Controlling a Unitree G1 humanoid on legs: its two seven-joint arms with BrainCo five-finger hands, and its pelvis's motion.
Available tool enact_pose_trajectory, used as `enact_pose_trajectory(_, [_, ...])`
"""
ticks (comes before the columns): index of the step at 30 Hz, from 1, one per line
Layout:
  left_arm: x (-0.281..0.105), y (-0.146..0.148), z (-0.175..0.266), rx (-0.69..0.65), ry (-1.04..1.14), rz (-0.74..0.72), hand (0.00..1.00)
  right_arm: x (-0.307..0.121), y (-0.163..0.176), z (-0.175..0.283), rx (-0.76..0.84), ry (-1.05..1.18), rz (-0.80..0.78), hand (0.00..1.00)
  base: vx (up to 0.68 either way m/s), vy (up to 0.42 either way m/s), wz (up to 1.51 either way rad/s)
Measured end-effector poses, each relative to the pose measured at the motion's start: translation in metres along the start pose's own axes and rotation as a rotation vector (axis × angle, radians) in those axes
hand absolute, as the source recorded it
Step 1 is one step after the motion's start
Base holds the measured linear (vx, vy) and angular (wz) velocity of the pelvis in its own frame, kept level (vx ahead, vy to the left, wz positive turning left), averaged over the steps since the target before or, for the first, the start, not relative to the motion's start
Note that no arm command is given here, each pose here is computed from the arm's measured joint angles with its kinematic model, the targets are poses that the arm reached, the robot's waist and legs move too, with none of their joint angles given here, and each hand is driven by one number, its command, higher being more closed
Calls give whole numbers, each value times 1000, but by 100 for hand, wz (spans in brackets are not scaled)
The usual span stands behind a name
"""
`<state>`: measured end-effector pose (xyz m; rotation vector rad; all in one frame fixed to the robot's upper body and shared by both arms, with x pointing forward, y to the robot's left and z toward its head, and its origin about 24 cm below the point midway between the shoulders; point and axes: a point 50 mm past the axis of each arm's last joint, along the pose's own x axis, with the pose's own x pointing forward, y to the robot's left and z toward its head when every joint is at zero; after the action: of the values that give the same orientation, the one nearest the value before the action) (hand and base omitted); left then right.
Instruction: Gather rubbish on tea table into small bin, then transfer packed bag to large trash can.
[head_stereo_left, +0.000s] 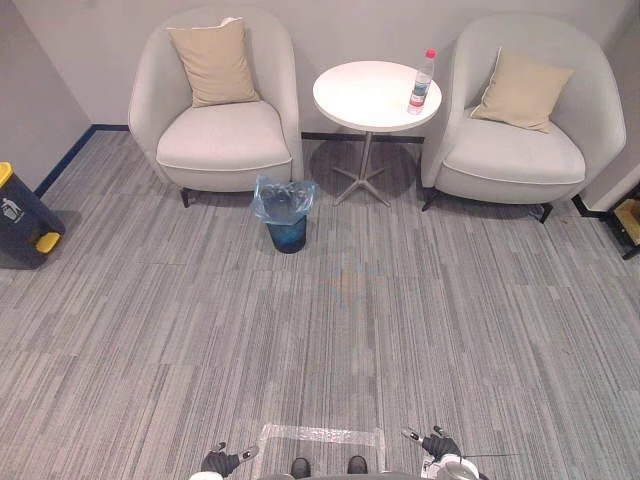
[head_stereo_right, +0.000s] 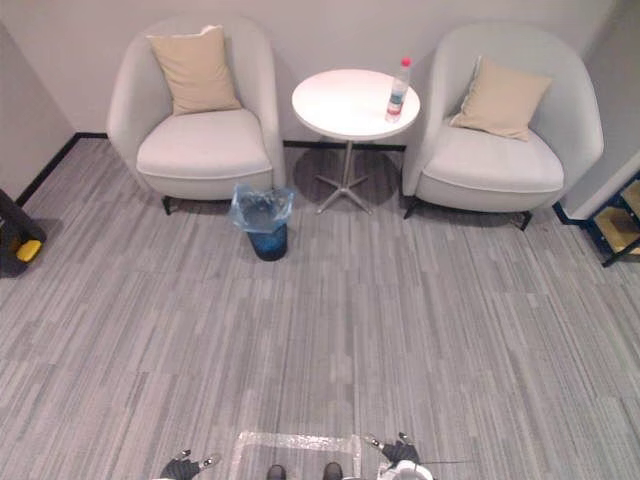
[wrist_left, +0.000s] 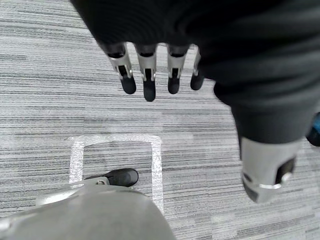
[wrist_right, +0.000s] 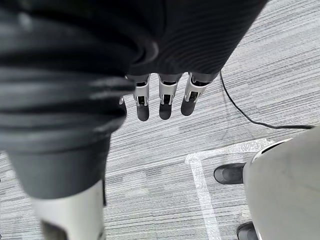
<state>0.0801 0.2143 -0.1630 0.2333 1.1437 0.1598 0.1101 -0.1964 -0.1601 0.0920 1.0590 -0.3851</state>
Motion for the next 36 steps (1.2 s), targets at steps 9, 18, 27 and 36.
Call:
enact_pose_trajectory(9, [0, 1, 0, 2, 2, 2, 0, 0, 0, -2, -1, 10, 0, 0, -1, 5, 2])
enact_pose_trajectory(18, [0, 2, -2, 6, 7, 4, 0, -1, -1, -7, 2, 23, -2, 0, -8, 10, -4])
enact_pose_trajectory(27, [0, 2, -1, 18, 5, 3, 0, -1, -2, -8, 11, 27, -7, 0, 16, 12, -16])
enact_pose_trajectory(36, [6, 0, 26, 25, -57, -7, 0, 0, -3, 3, 39, -11, -9, 0, 16, -1, -50])
